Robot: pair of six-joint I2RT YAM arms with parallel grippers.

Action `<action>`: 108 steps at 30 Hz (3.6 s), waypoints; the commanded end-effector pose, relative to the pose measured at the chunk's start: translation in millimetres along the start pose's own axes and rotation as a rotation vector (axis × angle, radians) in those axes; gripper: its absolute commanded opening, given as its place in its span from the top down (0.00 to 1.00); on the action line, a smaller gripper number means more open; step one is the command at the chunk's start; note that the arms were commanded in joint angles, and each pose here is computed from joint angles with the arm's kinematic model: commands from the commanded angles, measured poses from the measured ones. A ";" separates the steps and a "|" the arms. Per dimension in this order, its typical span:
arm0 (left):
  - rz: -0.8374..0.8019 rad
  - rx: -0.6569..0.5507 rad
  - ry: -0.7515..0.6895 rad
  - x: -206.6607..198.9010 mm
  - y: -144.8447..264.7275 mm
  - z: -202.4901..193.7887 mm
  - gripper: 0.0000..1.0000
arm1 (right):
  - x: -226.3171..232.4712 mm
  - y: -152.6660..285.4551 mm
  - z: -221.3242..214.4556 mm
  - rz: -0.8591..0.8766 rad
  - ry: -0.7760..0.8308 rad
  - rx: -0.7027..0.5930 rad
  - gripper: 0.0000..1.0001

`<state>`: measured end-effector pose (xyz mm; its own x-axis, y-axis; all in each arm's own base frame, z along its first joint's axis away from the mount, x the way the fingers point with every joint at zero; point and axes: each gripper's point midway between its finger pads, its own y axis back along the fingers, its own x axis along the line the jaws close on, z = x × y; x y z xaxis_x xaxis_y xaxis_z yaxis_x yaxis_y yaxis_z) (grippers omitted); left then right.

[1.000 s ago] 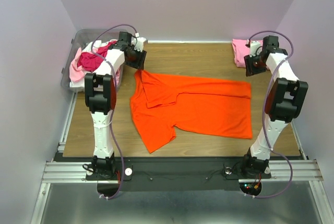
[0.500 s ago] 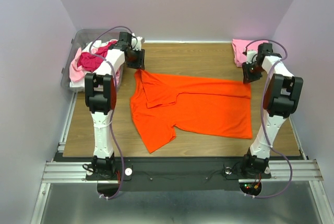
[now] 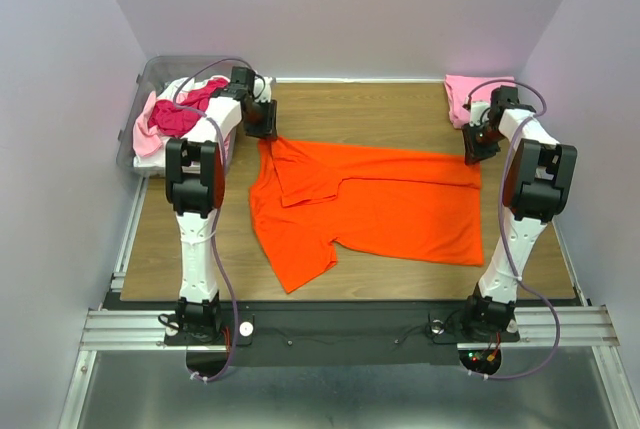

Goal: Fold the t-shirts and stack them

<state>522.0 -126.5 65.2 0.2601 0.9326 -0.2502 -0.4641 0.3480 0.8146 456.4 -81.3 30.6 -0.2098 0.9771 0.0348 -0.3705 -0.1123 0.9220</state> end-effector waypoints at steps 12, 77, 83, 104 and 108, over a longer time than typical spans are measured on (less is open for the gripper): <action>0.031 -0.113 -0.021 4.1 13.8 35.0 1.00 | -23.3 -15.3 7.7 -0.101 0.014 -0.001 0.70; -0.172 0.210 -0.425 -36.7 68.5 -191.8 0.70 | 38.7 9.2 -78.6 -0.041 0.147 0.128 0.59; -0.272 0.099 -0.533 -64.5 105.9 -169.5 0.59 | 45.1 54.1 -73.9 -0.044 0.257 0.062 0.52; -0.339 0.147 -0.763 -76.2 138.3 -199.5 0.48 | 83.6 92.9 -188.6 0.058 0.645 0.129 0.50; -0.332 0.167 -0.771 -76.0 136.8 -206.2 0.48 | 77.7 86.8 -180.7 0.030 0.645 0.114 0.50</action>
<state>274.4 -128.7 80.7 0.8773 0.4628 -0.1269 -0.1466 0.5103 0.8474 216.0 -37.8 36.1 -0.7240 0.6891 -0.0302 -0.1583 -0.1235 0.9796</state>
